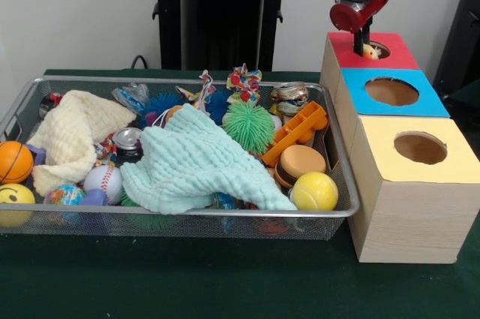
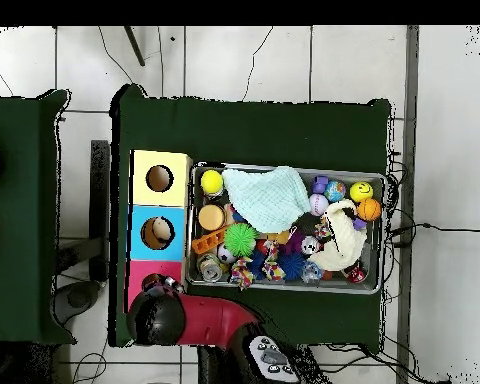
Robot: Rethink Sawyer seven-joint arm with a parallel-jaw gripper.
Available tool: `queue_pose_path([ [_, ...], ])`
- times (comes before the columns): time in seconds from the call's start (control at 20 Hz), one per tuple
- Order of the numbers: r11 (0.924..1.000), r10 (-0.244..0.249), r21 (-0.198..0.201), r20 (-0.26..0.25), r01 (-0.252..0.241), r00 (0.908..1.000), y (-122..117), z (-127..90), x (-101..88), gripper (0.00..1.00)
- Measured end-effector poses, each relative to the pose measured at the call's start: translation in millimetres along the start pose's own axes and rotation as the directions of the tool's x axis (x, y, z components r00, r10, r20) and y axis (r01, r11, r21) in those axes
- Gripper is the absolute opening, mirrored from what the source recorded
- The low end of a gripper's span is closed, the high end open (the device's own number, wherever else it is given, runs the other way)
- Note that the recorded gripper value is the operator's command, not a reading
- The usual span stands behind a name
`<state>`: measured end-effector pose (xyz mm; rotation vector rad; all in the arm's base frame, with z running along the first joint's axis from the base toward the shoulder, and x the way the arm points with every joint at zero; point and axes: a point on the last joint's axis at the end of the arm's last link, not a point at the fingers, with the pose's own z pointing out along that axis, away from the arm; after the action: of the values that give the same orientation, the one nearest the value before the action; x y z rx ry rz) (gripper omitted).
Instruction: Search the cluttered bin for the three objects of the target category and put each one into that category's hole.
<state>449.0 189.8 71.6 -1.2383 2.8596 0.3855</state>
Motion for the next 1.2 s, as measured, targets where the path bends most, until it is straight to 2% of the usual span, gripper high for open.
queue_pose_path([
  [1.2, 1.0000, -0.002, 0.007, -0.011, 0.002, 0.9999, 2.0, -9.5, -1.5, 0.00],
])
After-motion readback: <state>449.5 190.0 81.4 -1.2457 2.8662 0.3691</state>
